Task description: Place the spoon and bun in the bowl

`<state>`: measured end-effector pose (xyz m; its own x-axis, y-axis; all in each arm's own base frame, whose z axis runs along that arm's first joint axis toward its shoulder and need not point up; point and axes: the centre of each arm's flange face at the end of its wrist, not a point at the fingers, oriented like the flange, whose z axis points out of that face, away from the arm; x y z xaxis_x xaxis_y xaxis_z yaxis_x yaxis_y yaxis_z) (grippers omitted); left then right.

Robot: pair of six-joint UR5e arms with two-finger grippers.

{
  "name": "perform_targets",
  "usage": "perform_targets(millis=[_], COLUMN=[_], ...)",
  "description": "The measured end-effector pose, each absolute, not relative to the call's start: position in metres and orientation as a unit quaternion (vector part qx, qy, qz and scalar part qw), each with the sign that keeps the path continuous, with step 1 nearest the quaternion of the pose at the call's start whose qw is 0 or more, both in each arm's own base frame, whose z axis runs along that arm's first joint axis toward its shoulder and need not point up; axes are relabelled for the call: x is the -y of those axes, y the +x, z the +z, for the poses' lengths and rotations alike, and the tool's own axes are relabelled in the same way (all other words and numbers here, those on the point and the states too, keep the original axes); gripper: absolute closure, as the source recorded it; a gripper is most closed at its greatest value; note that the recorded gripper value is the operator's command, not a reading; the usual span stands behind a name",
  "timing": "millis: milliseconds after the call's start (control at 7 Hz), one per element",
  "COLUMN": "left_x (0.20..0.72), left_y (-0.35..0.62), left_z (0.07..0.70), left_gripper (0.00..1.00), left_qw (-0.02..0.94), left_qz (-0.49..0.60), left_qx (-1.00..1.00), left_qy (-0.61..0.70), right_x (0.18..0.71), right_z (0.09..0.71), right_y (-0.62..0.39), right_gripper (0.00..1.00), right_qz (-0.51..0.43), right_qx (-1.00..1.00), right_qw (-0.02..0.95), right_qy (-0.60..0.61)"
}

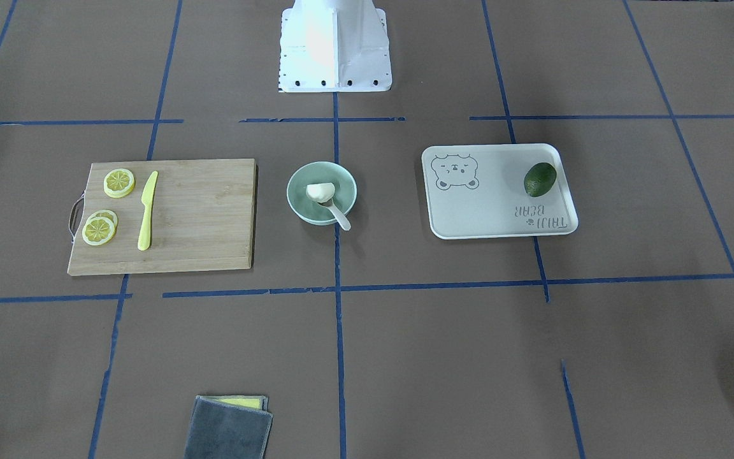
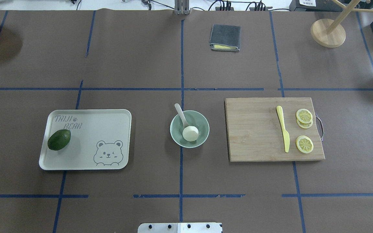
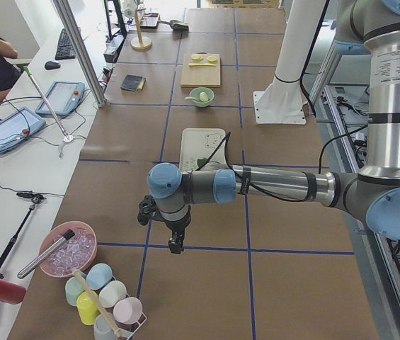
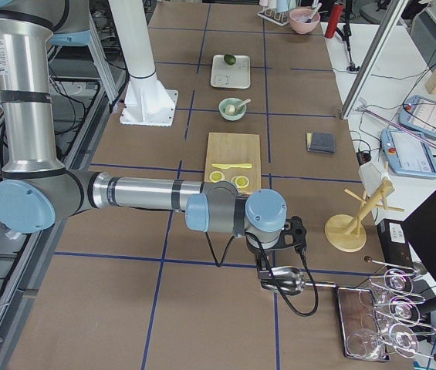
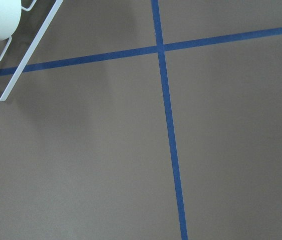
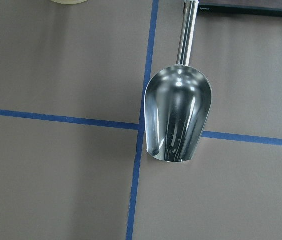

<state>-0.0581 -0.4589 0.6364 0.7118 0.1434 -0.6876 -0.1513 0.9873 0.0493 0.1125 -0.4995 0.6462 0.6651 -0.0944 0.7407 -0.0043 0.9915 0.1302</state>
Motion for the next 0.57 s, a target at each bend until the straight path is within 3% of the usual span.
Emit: perform_targets(millis=[571], left_x=[0.4590], left_y=[-0.0581], left_z=[0.6354], left_gripper=[0.00], left_qw=[0.925], left_qz=[0.081], left_qx=[-0.371], left_qy=[-0.004], right_x=[0.5006], right_z=[0.6434], right_y=[0.1126], right_gripper=[0.00], right_qz=[-0.025], right_qx=[0.408], right_qw=[0.910], right_qy=[0.063])
